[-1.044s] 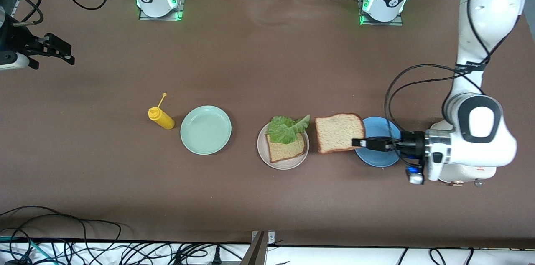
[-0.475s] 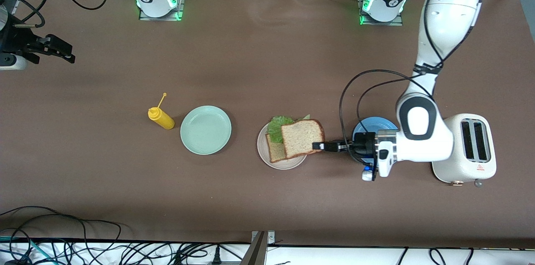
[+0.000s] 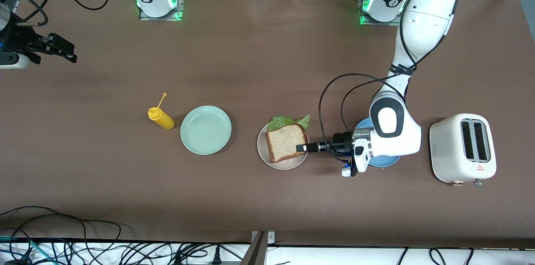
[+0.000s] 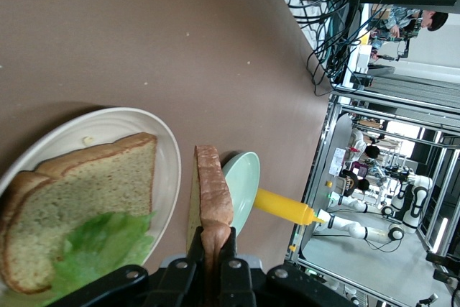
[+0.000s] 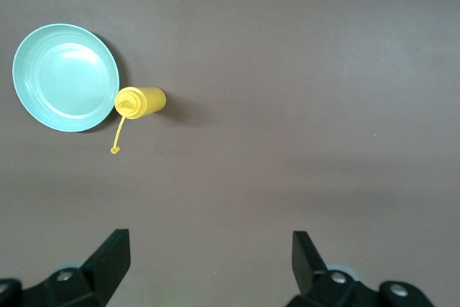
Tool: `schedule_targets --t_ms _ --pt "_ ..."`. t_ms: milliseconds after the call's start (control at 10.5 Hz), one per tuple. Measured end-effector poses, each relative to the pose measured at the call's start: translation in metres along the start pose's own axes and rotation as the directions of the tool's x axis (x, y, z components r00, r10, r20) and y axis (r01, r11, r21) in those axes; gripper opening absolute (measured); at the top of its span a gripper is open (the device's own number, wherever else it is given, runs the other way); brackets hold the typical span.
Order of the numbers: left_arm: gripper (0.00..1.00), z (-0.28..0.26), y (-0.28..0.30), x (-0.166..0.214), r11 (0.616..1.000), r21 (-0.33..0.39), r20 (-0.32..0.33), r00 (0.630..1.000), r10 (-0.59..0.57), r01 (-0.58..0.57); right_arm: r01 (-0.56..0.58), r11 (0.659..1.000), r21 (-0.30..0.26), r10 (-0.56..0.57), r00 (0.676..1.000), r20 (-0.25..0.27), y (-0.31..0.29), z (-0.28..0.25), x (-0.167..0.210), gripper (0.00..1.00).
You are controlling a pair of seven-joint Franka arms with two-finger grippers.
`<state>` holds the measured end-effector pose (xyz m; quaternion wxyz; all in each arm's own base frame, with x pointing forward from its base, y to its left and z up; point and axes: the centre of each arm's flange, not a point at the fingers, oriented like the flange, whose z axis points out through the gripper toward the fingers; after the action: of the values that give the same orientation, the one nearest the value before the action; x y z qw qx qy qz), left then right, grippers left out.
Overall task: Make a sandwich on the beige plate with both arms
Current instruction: 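Lower the bread onto the lettuce and open the left gripper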
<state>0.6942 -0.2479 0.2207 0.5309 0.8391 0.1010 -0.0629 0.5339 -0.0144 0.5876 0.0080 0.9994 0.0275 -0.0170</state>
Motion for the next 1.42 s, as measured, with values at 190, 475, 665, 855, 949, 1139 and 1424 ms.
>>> schedule_targets --t_ms 190,475,665,855,949,1139,1424 --pt "0.10 0.004 -0.013 -0.002 1.000 0.006 -0.009 1.000 0.000 0.000 0.002 1.000 0.000 -0.002 1.000 -0.003 -0.001 -0.001 0.001 1.00" --pt "0.10 0.020 -0.019 -0.009 1.000 -0.009 -0.037 0.999 0.000 0.000 0.012 1.000 -0.002 -0.012 1.000 -0.012 -0.006 -0.006 0.002 1.00" --pt "0.10 0.028 -0.020 -0.011 1.000 0.005 -0.046 0.999 0.003 -0.002 0.011 1.000 -0.002 -0.011 1.000 -0.011 -0.006 -0.005 0.002 1.00" --pt "0.19 0.027 -0.022 -0.008 1.000 0.029 -0.091 0.996 0.010 -0.007 0.011 1.000 -0.002 -0.011 1.000 -0.010 -0.006 -0.005 0.003 1.00" --pt "0.32 0.025 -0.023 -0.006 0.998 0.052 -0.119 0.993 0.024 -0.017 0.011 1.000 -0.002 -0.011 1.000 -0.009 -0.006 -0.004 0.003 1.00" --pt "0.57 0.013 -0.029 0.001 0.989 0.139 -0.162 0.984 0.075 -0.053 0.011 1.000 -0.002 -0.011 1.000 -0.008 -0.006 -0.004 0.003 1.00" --pt "0.98 0.005 -0.030 0.007 0.981 0.182 -0.212 0.972 0.099 -0.060 0.011 1.000 -0.002 -0.011 1.000 -0.010 -0.006 -0.005 0.003 1.00"
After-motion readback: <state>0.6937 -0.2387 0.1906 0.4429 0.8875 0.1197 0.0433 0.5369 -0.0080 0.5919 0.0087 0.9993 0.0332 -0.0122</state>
